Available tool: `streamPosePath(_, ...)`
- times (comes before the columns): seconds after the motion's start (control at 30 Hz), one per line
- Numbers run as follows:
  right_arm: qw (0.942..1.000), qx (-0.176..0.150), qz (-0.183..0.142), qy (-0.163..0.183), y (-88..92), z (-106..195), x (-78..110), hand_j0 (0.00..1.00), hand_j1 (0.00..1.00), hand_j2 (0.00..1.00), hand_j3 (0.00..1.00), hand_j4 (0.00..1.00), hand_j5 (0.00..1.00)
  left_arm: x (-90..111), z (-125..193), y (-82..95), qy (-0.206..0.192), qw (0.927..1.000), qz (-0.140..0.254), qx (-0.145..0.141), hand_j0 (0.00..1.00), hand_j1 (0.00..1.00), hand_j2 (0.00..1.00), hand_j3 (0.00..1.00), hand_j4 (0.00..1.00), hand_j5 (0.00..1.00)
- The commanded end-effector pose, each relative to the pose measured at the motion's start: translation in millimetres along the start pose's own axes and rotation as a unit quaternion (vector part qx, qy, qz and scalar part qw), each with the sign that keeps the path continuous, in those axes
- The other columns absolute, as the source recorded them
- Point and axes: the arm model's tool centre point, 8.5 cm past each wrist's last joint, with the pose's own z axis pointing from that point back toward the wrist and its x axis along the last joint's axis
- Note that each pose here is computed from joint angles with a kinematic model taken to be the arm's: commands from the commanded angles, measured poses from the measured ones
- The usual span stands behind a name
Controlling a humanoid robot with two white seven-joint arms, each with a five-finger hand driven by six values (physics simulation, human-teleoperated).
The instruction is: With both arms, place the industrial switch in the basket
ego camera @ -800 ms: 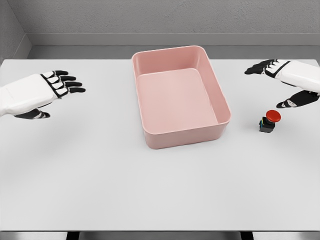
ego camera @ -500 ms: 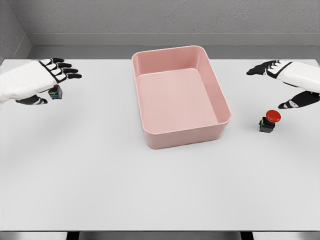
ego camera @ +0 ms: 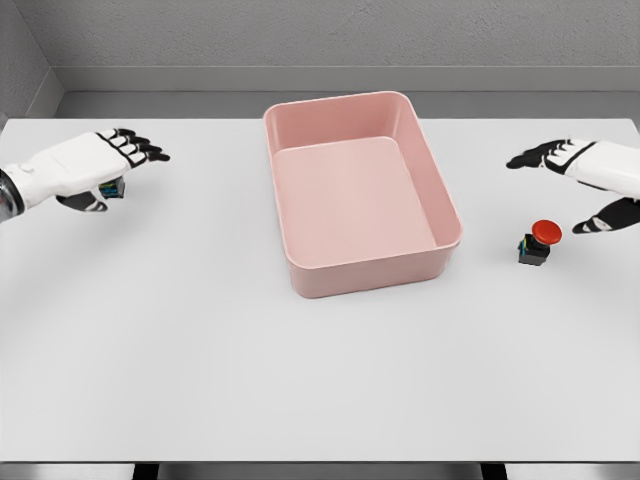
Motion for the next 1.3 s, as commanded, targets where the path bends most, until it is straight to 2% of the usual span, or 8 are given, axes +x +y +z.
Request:
streamPosePath(0.0, 1.0000, -0.001, -0.001, 0.002, -1.2, 1.8, -0.7, 1.00, 1.00, 1.00, 1.00, 1.00, 1.00, -5.6, -4.2, -14.9, 0.012, 0.9996, 0.023, -0.010, 1.00, 1.00, 1.00, 1.00, 1.00, 1.00)
streamPosePath(0.17, 0.9998, 0.016, -0.004, 0.012, 7.7, 8.7, -4.2, 1.00, 1.00, 1.00, 1.00, 1.00, 1.00, -11.3, -7.5, -16.2, 0.023, 0.9993, -0.002, -0.030, 1.00, 1.00, 1.00, 1.00, 1.00, 1.00)
streamPosePath(0.27, 0.9995, 0.025, 0.002, 0.018, 12.5, 8.9, -5.5, 1.00, 1.00, 1.00, 1.00, 1.00, 1.00, -13.6, -15.6, -24.2, 0.030, 0.9988, 0.013, -0.035, 1.00, 1.00, 1.00, 1.00, 1.00, 1.00)
streamPosePath(0.47, 0.9987, 0.046, 0.003, 0.019, 28.8, 4.0, -5.2, 1.00, 1.00, 1.00, 1.00, 1.00, 1.00, -25.8, -30.1, -25.7, 0.050, 0.9973, 0.043, -0.032, 1.00, 1.00, 1.00, 1.00, 1.00, 1.00)
streamPosePath(0.73, 0.9979, 0.060, 0.000, 0.025, 45.5, -8.1, -10.5, 1.00, 1.00, 1.00, 1.00, 1.00, 1.00, -28.8, -27.3, -28.3, 0.055, 0.9969, 0.044, -0.036, 1.00, 1.00, 1.00, 1.00, 1.00, 1.00)
streamPosePath(0.8, 0.9978, 0.061, -0.001, 0.026, 46.9, -8.2, -11.5, 1.00, 1.00, 1.00, 1.00, 1.00, 1.00, -33.2, -25.2, -35.3, 0.063, 0.9956, 0.053, -0.044, 1.00, 1.00, 1.00, 1.00, 1.00, 1.00)
streamPosePath(0.93, 0.9976, 0.062, -0.003, 0.032, 52.4, -13.2, -15.8, 1.00, 1.00, 1.00, 1.00, 1.00, 1.00, -40.0, -24.3, -32.6, 0.072, 0.9949, 0.057, -0.043, 1.00, 1.00, 1.00, 1.00, 1.00, 1.00)
streamPosePath(1.27, 0.9964, 0.078, -0.003, 0.033, 66.6, -23.8, -17.1, 1.00, 1.00, 1.00, 1.00, 1.00, 1.00, -34.9, -32.0, -37.0, 0.067, 0.9947, 0.066, -0.042, 1.00, 1.00, 1.00, 1.00, 1.00, 1.00)
